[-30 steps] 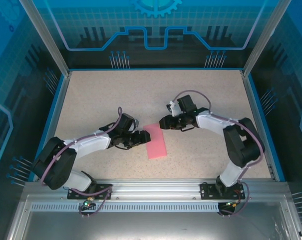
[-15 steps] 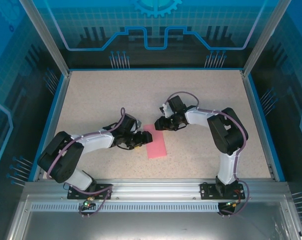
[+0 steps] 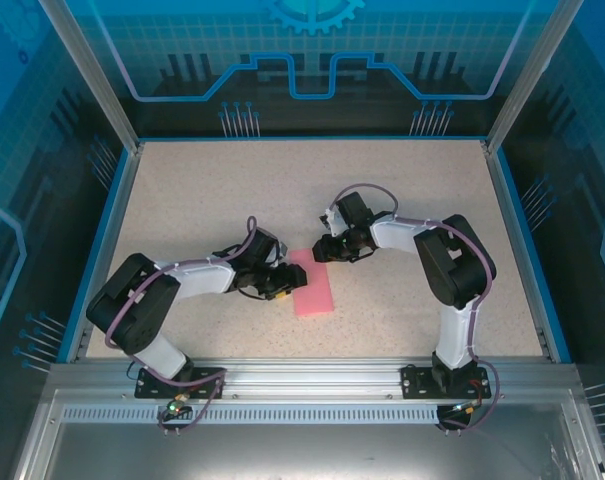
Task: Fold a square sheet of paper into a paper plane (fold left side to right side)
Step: Third fold the triangle at the center of the table.
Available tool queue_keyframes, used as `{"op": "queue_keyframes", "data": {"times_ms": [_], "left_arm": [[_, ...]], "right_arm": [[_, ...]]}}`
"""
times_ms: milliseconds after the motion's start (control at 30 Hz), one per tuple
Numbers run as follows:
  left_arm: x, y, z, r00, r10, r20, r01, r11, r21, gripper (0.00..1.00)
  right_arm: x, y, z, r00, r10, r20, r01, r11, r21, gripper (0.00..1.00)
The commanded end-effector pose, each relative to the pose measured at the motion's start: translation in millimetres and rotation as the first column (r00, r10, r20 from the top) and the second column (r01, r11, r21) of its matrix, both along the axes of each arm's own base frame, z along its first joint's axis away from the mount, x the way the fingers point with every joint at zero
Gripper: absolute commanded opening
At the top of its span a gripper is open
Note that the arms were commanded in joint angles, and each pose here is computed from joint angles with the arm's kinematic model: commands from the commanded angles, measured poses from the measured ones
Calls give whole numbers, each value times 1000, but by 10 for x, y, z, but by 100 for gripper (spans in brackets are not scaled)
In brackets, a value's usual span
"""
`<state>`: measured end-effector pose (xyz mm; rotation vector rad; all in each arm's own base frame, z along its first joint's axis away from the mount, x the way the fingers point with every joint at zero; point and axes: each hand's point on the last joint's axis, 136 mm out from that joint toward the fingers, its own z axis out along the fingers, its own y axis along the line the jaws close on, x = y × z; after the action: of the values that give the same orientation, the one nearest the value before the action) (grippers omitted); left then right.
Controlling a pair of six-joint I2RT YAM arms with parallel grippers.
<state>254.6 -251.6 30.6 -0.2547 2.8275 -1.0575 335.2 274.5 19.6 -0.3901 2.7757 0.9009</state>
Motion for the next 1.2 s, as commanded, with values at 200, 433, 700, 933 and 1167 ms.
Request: {"op": "queue_keyframes", "data": {"times_ms": [200,433,700,933,1167], "left_arm": [[25,-125,71,1000,-18,-5,18,999,-26,54],[27,-95,140,1000,-9,7,10,1000,-16,45],[7,-75,193,1000,-2,13,2,1000,-16,25],[11,-116,230,1000,9,9,-9,999,-40,4],[37,-181,327,999,32,2,-32,996,-80,2]], "right_arm": [[-124,-116,-259,998,3,-59,-6,998,-57,32],[-117,-123,-253,998,2,-57,-5,999,-54,32],[-68,-110,-163,1000,-1,-22,0,1000,-24,35],[6,-153,242,992,-2,130,-5,998,55,53],[-418,-335,577,943,84,321,-103,994,41,61]]}}
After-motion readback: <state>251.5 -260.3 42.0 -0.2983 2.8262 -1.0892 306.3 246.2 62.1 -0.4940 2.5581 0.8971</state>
